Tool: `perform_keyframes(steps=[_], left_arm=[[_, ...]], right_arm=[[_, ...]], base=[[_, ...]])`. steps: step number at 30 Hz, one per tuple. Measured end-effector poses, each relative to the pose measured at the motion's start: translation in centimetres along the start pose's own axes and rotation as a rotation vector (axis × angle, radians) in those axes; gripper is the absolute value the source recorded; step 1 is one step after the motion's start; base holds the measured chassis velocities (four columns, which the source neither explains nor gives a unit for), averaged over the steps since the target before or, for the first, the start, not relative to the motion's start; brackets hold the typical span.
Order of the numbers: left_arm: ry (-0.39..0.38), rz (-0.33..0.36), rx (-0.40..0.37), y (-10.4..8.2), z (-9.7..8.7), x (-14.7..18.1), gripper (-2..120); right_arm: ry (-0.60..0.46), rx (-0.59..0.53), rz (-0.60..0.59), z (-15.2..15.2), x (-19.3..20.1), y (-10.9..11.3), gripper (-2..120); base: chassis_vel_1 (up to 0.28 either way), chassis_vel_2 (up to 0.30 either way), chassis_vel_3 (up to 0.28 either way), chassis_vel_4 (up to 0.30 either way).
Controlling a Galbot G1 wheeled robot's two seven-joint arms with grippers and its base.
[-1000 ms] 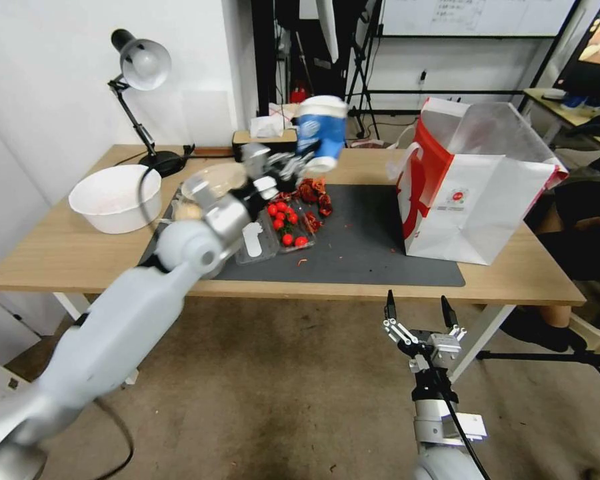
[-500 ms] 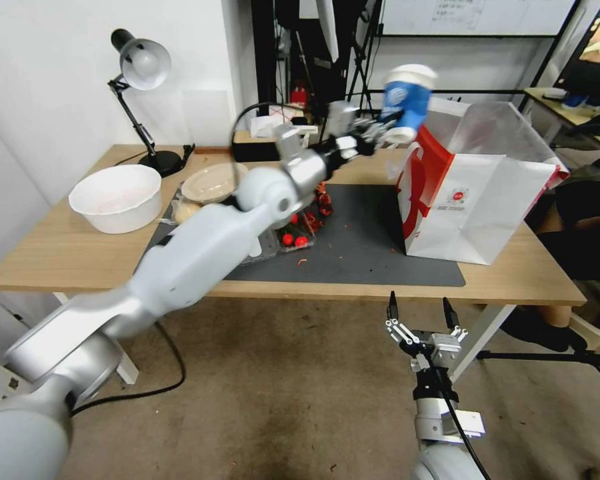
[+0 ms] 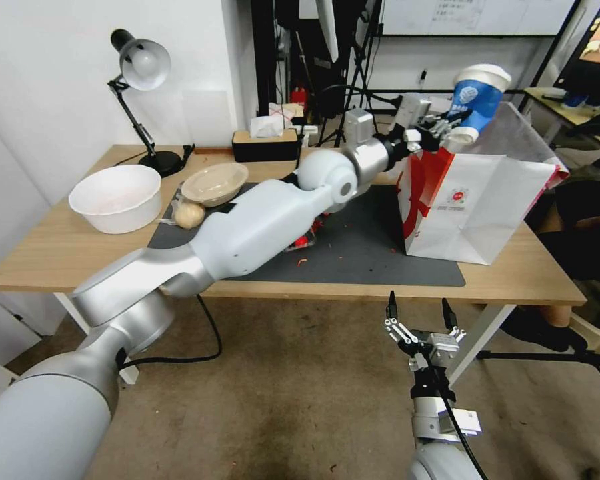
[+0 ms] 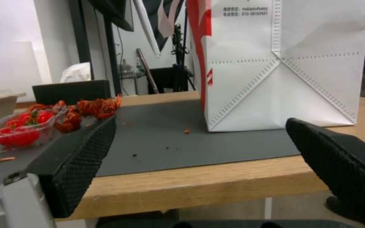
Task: Pick up the trash from the table and place it into the takeout bag.
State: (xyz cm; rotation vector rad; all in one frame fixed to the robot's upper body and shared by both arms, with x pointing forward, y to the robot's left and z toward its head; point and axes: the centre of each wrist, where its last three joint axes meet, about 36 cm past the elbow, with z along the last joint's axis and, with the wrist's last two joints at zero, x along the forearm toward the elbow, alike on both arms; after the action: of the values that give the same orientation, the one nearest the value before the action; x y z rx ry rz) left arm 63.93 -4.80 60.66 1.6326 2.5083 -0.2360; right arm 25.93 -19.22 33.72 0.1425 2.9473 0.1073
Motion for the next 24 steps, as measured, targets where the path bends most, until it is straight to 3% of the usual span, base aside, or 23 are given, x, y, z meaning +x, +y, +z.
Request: perform_keyframes(steps=[5,16,22,23,24], left_arm=[[0.005,-0.01,-0.014,-0.1,0.4,-1.0,0],[0.024,-0.037,-0.04,-0.3,0.8,-2.0,42],[0.027,-0.043,-0.046,-0.1,0.8,-1.9,53],[0.027,-0.044,-0.046,-0.1,0.7,-1.9,63],[0.027,-0.044,-0.046,-0.1,0.7,-1.9,63]], right_arm=[[-0.004,0.0,0.006,0.0,0.0,-0.1,100],[-0.011,-0.001,0.015,0.0,-0.1,-0.3,100],[-0.012,-0.002,0.016,0.0,-0.1,-0.3,100],[-0.012,-0.002,0.016,0.0,-0.1,-0.3,100],[-0.012,-0.002,0.016,0.0,-0.1,-0.3,100]], base=[[0.0,0.0,0.0,0.0],[0.0,0.0,0.0,0.0],[0.0,0.0,0.0,0.0],[0.0,0.0,0.0,0.0],[0.0,0.0,0.0,0.0]])
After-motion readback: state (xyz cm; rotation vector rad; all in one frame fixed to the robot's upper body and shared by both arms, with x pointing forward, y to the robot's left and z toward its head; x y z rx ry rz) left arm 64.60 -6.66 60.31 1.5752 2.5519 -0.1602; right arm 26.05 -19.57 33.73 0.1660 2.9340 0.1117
